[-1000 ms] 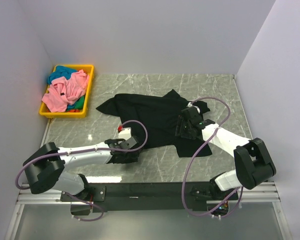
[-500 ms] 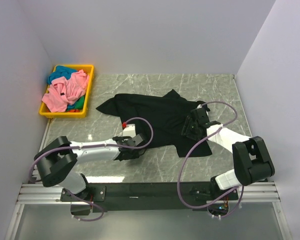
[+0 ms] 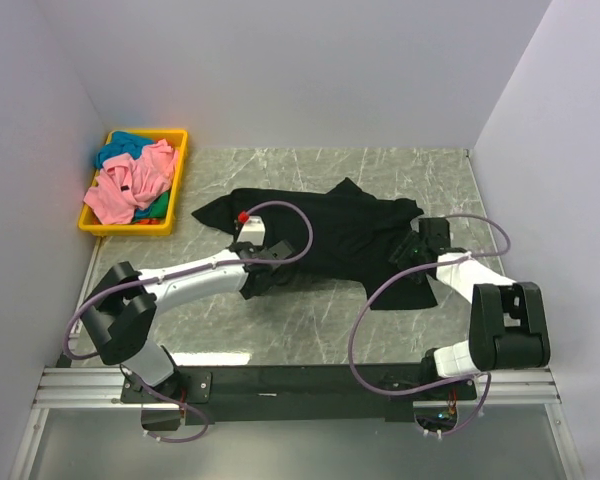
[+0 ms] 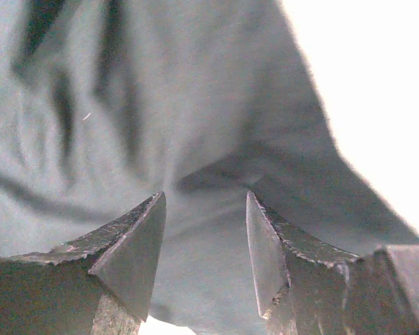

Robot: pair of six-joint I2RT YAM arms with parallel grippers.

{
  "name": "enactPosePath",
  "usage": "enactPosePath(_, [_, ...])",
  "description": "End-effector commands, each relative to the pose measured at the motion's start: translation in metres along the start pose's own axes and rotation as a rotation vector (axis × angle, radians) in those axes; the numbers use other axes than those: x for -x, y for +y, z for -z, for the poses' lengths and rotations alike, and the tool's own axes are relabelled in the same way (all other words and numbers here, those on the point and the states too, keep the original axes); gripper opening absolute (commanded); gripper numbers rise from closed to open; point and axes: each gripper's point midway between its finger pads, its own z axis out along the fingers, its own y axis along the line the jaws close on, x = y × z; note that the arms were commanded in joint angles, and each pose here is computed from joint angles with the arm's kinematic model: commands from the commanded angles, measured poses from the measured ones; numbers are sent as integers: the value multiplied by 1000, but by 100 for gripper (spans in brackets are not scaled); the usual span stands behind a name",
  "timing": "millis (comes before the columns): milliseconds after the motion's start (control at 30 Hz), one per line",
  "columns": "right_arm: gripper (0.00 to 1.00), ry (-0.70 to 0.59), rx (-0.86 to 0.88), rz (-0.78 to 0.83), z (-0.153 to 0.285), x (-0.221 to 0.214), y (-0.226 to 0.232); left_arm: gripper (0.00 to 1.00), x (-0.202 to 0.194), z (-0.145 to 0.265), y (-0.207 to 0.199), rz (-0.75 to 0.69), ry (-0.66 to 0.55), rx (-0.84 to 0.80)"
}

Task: Fold and stack the t-shirts
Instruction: Flatten the tshirt out

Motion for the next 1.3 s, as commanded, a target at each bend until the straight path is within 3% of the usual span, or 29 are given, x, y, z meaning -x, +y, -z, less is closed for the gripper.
enactPosePath(0, [57,-22,-118,-91,5,3,-40,1,49,17,50,-131,-158,192])
enactPosePath(200, [58,-101,-135,-124,20,19,-49,16,24,23,43,-226,-94,187])
enactPosePath(300, [58,-130,-127,-100,28,24,-47,39,-1,41,23,-251,-57,78])
enactPosePath(333, [58,-149,-109,-81,33,27,-43,59,-6,46,19,-261,-42,46])
enactPosePath(433, [58,-162,-50,1,42,26,-23,81,-28,60,4,-238,47,-82])
enactPosePath(467, [58,-158,-16,48,45,22,-7,84,-33,63,0,-217,73,-121])
enactPosePath(667, [57,-41,219,327,59,-33,87,89,-26,84,-21,115,165,-448])
enactPosePath(733, [57,-3,262,379,55,-51,108,88,-24,75,-12,261,227,-507])
enactPosePath(900, [56,70,328,481,49,-91,165,88,-13,53,6,501,217,-560])
enactPosePath(1067, [56,143,249,573,19,-117,187,89,-22,37,14,524,252,-519])
enactPosePath(1267, [57,171,42,576,-17,-107,150,89,-26,32,13,537,262,-521])
